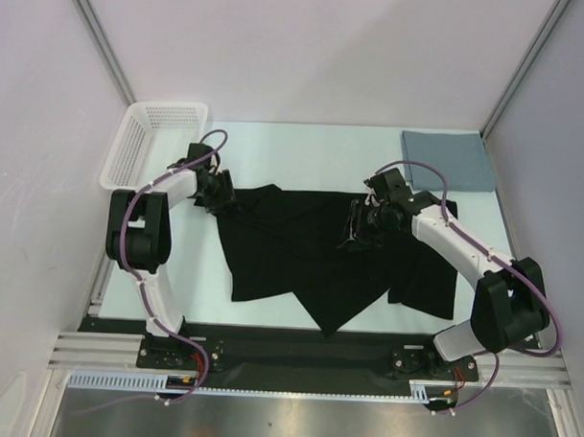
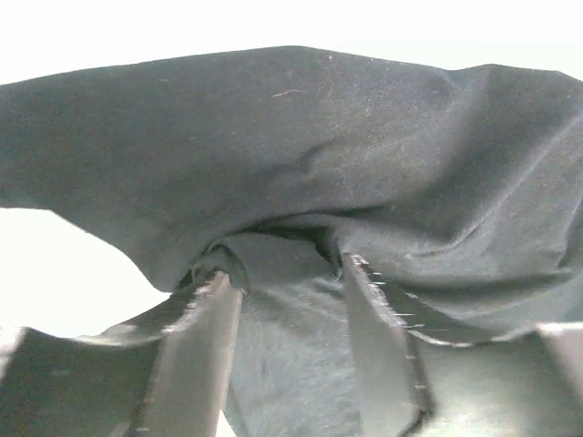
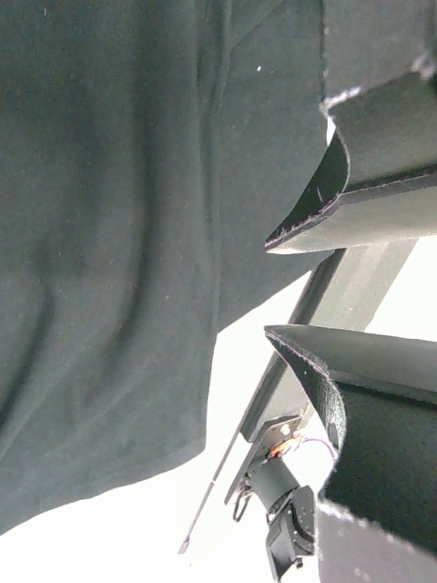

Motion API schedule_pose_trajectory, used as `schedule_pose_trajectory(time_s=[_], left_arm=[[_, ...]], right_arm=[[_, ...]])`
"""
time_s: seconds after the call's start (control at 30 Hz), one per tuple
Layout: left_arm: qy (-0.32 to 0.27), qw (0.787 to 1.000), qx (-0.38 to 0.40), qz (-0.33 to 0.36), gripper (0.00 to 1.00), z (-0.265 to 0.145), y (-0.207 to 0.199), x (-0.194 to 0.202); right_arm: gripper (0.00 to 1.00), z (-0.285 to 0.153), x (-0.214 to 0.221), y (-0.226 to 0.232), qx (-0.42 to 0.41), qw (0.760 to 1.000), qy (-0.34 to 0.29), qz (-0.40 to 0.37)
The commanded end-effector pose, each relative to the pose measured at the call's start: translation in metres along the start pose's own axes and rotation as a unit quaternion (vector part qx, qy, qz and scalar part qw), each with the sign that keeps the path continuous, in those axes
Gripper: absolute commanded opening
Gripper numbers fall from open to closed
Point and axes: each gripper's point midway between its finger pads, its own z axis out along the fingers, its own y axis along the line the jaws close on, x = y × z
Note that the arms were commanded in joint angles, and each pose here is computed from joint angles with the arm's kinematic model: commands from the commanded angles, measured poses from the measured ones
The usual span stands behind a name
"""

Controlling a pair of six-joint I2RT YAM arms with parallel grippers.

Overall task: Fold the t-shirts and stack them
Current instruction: Flatten the tshirt out

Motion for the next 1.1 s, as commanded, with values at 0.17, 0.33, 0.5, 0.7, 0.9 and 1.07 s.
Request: schedule_pose_trajectory(time_s=[0.17, 0.33, 0.5, 0.7, 0.9, 1.07], left_arm=[[-0.175, 0.979, -0.05, 0.097, 0.66, -0.113, -0.038, -0.036], [-0.18, 0.981, -0.051, 0.043, 0.55, -0.153, -0.024, 0.046], [-0.116, 0.987, -0.003, -0.115, 0.5, -0.149, -0.006, 0.15], [-0.069, 0.958, 0.054, -0.273, 0.6, -0.134, -0.002, 0.215], [-0.047, 0.95, -0.018, -0.307, 0.55, -0.123, 0.009, 0.233], [-0.03, 0.945, -0.054, -0.32, 0.54, -0.11, 0.014, 0.24]], right_arm=[[0.43, -0.019, 0.006, 0.003, -0.014, 1.0, -0.017, -0.004], [0.43, -0.021, 0.015, 0.0, -0.023, 1.0, -0.019, -0.005], [0.44, -0.029, 0.022, -0.005, -0.02, 0.999, -0.034, 0.004], [0.45, -0.039, 0.03, -0.004, -0.033, 0.999, -0.042, -0.001], [0.46, -0.055, 0.038, -0.007, -0.035, 0.998, -0.057, -0.007], [0.46, -0.055, 0.043, -0.016, -0.035, 0.998, -0.054, 0.002]])
